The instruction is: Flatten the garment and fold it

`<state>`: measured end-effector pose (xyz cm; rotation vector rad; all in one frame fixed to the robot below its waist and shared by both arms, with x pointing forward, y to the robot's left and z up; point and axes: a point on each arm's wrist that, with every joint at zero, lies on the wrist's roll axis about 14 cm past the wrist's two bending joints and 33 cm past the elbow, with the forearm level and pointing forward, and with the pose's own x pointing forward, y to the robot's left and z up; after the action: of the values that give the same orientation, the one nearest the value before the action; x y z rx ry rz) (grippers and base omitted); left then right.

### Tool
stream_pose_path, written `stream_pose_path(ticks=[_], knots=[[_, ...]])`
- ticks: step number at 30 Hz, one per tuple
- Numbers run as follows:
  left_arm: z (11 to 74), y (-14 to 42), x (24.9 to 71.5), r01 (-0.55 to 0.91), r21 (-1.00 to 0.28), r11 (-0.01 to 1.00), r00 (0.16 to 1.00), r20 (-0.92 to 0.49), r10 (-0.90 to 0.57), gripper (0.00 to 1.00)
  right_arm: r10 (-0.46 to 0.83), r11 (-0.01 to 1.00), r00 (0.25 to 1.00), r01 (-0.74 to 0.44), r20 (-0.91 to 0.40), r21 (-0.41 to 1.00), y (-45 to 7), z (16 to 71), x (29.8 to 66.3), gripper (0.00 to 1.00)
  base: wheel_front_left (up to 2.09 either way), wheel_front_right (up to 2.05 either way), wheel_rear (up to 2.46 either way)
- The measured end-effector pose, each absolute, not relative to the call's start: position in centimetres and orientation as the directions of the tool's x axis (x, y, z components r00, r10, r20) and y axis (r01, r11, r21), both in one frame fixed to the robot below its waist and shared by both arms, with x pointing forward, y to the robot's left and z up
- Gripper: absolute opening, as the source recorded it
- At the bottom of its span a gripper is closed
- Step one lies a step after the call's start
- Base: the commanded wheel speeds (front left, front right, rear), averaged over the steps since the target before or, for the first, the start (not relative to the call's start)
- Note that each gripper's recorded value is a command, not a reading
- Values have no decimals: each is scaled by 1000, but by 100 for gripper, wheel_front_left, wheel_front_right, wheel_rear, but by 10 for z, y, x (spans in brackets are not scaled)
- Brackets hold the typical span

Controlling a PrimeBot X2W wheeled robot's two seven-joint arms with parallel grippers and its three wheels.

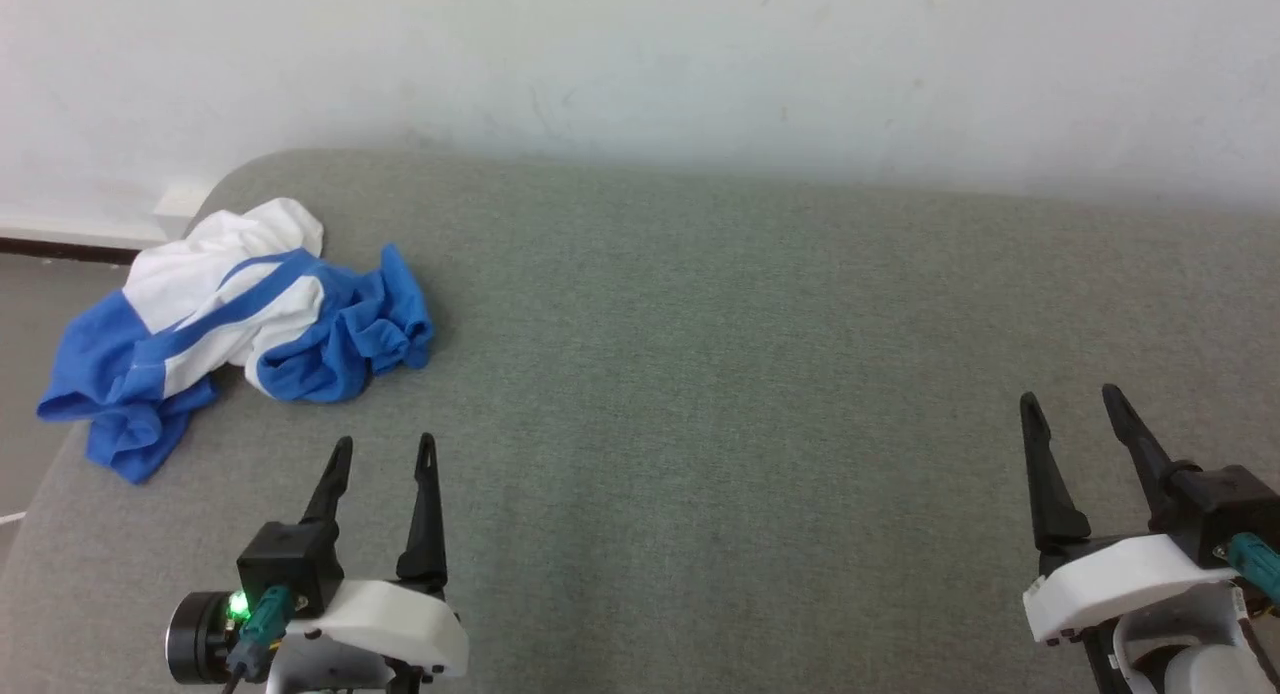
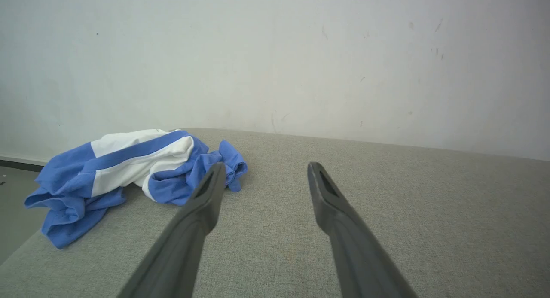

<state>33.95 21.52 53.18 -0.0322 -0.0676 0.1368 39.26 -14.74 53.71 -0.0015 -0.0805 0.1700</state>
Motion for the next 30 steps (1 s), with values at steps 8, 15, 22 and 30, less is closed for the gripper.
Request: stream_pose_path(ticks=[8,15,22,30], knots=[[535,228,330,-181,-52,982,980,80,184,100,216,976,972,-216,90,-9,-130,537,398,100,0,0,0],[537,244,316,-247,-68,967,963,96,253,100,287,958,953,-287,92,-12,-104,534,405,100,0,0,0],[539,253,303,-299,-81,951,946,105,306,100,346,938,934,-347,93,-9,-81,532,409,100,0,0,0],[544,268,286,-360,-87,929,921,127,368,100,423,905,902,-424,86,-3,-51,526,411,100,0,0,0]])
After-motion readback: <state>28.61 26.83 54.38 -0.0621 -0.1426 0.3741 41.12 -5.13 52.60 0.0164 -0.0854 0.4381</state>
